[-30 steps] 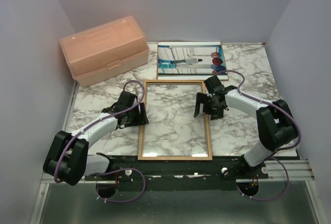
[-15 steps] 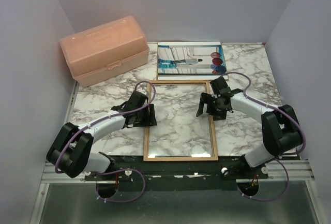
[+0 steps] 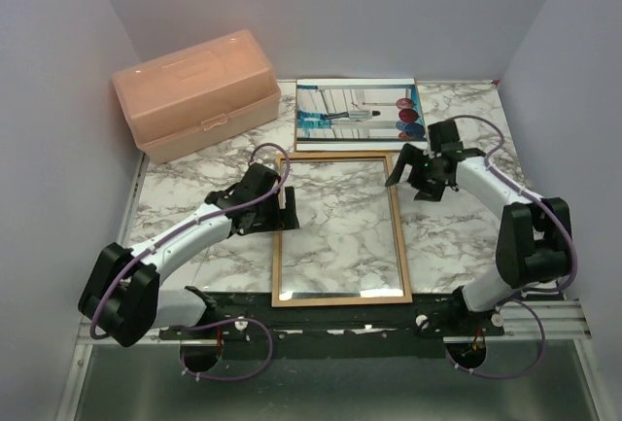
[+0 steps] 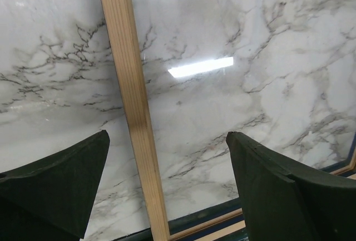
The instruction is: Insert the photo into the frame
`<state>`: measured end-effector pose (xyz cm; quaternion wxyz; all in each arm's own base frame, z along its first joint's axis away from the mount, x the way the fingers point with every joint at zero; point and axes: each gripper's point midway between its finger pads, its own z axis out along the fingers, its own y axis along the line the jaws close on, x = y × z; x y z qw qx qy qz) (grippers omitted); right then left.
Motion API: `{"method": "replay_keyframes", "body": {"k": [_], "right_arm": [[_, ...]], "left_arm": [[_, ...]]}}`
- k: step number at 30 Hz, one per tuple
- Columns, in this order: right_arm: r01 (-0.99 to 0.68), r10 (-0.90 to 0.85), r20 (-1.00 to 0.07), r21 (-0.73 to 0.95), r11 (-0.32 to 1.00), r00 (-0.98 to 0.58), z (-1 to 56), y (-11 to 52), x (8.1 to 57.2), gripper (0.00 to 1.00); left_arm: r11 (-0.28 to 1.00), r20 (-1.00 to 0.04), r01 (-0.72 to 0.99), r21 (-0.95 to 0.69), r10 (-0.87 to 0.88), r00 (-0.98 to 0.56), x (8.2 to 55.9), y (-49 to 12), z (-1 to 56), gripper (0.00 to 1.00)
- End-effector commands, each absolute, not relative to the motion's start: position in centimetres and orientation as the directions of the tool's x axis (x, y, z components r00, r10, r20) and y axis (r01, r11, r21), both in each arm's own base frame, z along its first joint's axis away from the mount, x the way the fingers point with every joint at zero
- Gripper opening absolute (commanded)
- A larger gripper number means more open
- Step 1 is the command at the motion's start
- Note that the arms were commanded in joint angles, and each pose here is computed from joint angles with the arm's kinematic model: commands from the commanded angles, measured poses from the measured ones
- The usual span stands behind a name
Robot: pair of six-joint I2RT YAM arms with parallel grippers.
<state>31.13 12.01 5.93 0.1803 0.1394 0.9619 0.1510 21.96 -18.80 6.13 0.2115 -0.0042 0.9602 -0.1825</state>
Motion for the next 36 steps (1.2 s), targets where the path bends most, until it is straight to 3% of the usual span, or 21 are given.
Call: {"method": "replay_keyframes", "body": {"k": [1, 10, 18, 28, 36], "right_arm": [[0.259, 0.446, -0.331, 0.480, 0.839, -0.832, 8.5, 8.6, 36.1, 1.00], [0.390, 0.715, -0.274, 0.686, 0.615, -0.644, 9.7, 1.3, 44.5, 0.91], [0.367, 0.760, -0.173, 0.795, 0.484, -0.626, 8.3, 1.1, 50.1, 0.64], [0.407, 0.785, -0.147, 0.789, 0.460, -0.602, 5.5, 0.1, 53.6, 0.61], [0.449, 0.779, -0.126, 0.756, 0.476, -0.614, 2.7, 0.2, 52.6, 0.60]], "left_arm": [[0.930, -0.474, 0.089, -0.355, -0.097, -0.875, 23.4, -18.7, 8.8, 0.91], [0.908, -0.470, 0.117, -0.402, -0.095, -0.878, 23.0, -19.4, 8.5, 0.91], [0.911, -0.441, 0.112, -0.397, -0.082, -0.894, 22.3, -19.2, 6.8, 0.91], [0.913, -0.436, 0.121, -0.391, -0.068, -0.897, 22.2, -19.2, 6.3, 0.91], [0.916, -0.426, 0.120, -0.383, -0.061, -0.903, 22.3, -19.3, 5.8, 0.91]]}}
